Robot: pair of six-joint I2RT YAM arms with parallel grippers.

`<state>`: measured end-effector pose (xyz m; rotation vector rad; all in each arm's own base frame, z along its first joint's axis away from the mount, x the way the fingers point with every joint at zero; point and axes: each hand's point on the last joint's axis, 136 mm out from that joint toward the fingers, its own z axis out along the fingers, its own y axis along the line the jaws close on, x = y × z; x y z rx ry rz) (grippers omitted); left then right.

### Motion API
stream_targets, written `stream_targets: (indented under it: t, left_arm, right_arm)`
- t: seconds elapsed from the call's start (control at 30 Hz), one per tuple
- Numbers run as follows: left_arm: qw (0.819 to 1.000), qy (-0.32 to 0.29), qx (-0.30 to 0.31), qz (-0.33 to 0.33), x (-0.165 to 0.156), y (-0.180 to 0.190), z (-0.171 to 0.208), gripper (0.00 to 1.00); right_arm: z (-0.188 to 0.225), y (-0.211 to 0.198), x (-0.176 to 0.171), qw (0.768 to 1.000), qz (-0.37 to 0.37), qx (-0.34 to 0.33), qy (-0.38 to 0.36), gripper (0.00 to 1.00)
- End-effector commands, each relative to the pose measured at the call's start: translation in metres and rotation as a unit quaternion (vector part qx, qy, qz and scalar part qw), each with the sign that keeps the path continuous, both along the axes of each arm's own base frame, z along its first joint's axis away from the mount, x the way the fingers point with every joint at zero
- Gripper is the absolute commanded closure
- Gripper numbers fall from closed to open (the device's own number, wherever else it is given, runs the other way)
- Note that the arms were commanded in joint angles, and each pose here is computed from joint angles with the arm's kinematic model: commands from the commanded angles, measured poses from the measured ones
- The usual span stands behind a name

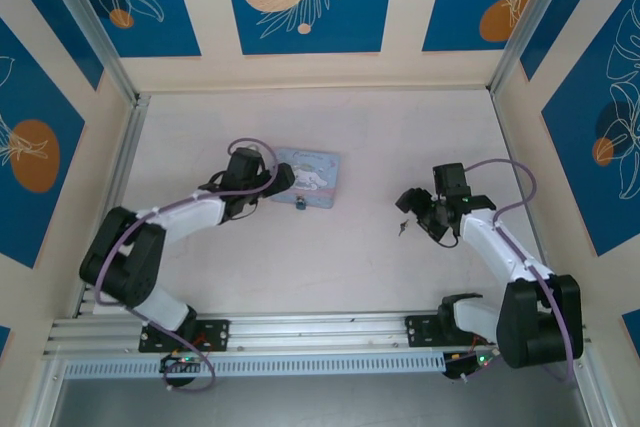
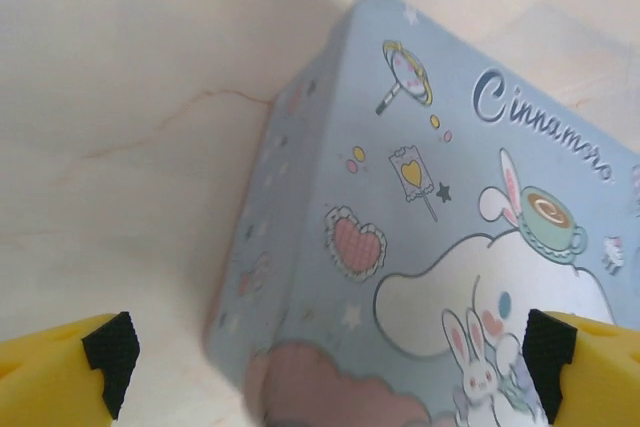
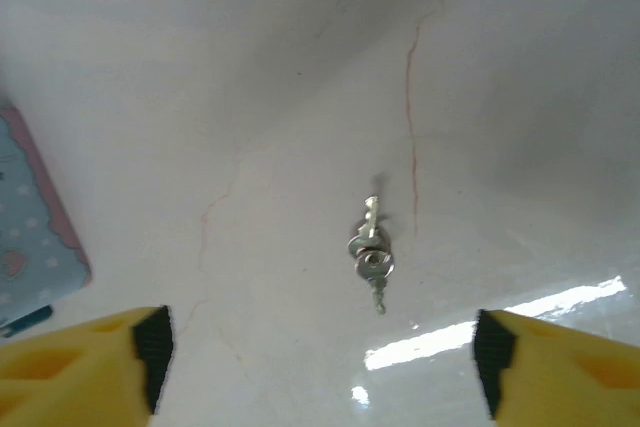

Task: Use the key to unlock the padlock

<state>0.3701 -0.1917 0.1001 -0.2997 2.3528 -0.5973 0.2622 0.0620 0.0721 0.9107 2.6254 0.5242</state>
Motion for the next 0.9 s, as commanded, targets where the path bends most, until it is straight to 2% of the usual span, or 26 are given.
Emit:
stream_targets:
  t: [0.0,0.1,0.47,0.77,0.87]
  left_arm:
    - [0.998,-0.038,0.011,0.046,-0.008,0.022,0.032,0.00]
    - [0.998,-0.044,0.012,0.050,-0.020,0.030,0.044,0.00]
    - [0.998,-0.045,-0.021,0.041,-0.043,0.032,0.060,0.00]
    - [0.998,-0.053,-0.026,0.025,-0.043,0.028,0.071,0.00]
    - [0.998,-0.053,-0.024,0.021,-0.043,0.028,0.073,0.00]
  right_arm:
    - [-0.008,0.001,-0.002,1.000,-0.004,-0.004,0.031,0.34]
    - [-0.016,0.004,0.000,0.999,0.002,-0.019,0.051,0.40]
    - [-0.033,0.010,0.000,0.987,0.030,-0.121,0.103,0.42]
    - [-0.053,0.006,0.000,0.980,0.029,-0.149,0.131,0.50]
    - [-0.058,0.006,0.001,0.979,0.032,-0.150,0.136,0.58]
